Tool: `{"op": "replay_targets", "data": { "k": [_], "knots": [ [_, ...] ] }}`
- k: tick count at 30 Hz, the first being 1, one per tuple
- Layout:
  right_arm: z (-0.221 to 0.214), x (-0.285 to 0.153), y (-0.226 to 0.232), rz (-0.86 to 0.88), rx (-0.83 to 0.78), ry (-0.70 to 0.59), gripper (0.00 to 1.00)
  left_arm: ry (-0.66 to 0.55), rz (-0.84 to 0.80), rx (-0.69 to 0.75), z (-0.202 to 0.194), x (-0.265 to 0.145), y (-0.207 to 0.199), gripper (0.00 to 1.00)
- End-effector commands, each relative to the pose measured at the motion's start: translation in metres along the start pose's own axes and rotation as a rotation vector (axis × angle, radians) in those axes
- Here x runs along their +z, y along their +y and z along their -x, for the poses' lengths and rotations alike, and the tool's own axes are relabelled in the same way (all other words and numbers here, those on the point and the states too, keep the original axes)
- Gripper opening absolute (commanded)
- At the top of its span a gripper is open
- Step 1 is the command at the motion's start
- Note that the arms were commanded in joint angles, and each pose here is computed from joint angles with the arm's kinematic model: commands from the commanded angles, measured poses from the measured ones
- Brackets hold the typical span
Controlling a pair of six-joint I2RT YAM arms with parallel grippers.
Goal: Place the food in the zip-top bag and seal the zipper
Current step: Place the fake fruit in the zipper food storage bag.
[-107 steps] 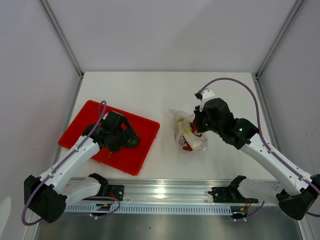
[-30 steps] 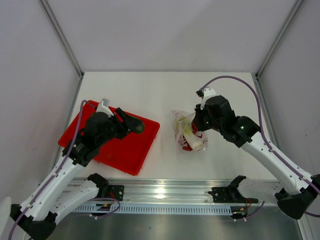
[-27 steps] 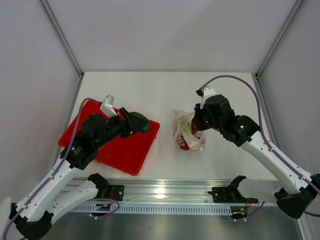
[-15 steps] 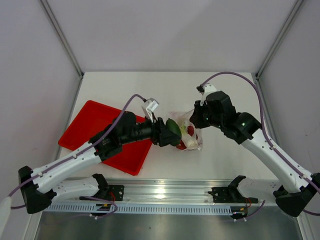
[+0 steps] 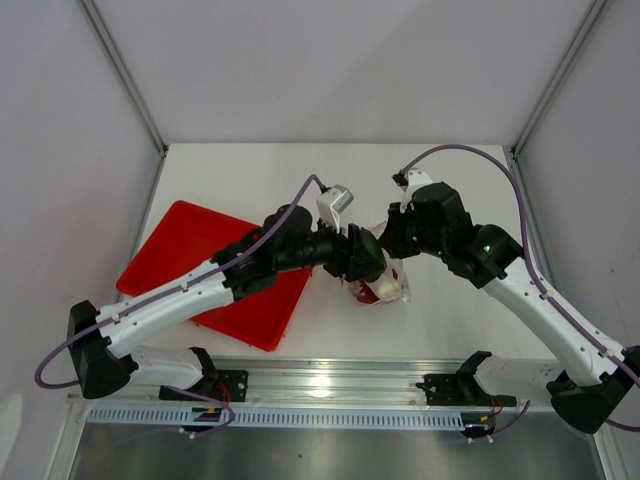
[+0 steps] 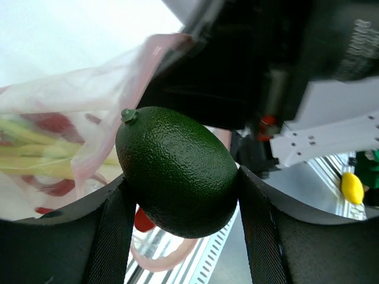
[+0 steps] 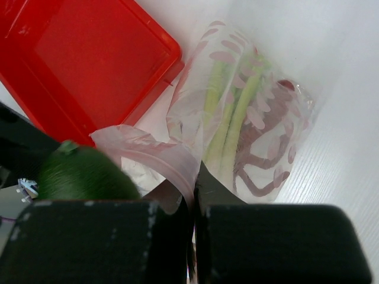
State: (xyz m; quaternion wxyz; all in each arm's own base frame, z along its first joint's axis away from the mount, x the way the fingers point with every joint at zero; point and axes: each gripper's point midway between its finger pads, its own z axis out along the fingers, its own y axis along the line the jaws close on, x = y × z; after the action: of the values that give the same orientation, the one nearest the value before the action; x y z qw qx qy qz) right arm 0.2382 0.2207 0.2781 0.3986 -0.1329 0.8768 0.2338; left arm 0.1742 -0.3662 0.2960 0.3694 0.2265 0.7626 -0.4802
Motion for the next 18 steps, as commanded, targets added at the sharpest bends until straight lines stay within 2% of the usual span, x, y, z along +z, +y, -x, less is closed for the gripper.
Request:
{"op": "replay_targets", "data": {
  "k": [1,5,7,11,14,15,17,18],
  "knots": [
    [0.031,-0.016,0.014,0.056,0.026,-0.109,0.00,0.010,0.081,0.024,0.007,0.007,0.010,0.09],
    [0.032,-0.016,0.015,0.058,0.026,-0.110,0.00,0.014,0.108,0.058,0.007,0.013,0.010,0.10],
    [0.035,-0.019,0.016,0.062,0.028,-0.125,0.00,0.010,0.140,0.070,0.008,0.013,0.011,0.16],
    [0.035,-0.021,0.021,0.090,0.028,-0.118,0.00,-0.006,0.277,0.109,0.008,0.009,0.031,0.22],
    [0.034,-0.021,0.019,0.086,0.028,-0.116,0.00,0.001,0.342,0.119,0.007,0.010,0.039,0.33],
    [0.033,-0.020,0.019,0.084,0.029,-0.112,0.00,0.011,0.355,0.122,0.008,0.008,0.038,0.42],
    [0.032,-0.020,0.019,0.086,0.032,-0.106,0.00,0.032,0.389,0.128,0.003,0.010,0.043,0.47],
    [0.031,-0.020,0.018,0.082,0.034,-0.105,0.00,0.035,0.412,0.137,0.005,0.008,0.043,0.54]
  ]
}}
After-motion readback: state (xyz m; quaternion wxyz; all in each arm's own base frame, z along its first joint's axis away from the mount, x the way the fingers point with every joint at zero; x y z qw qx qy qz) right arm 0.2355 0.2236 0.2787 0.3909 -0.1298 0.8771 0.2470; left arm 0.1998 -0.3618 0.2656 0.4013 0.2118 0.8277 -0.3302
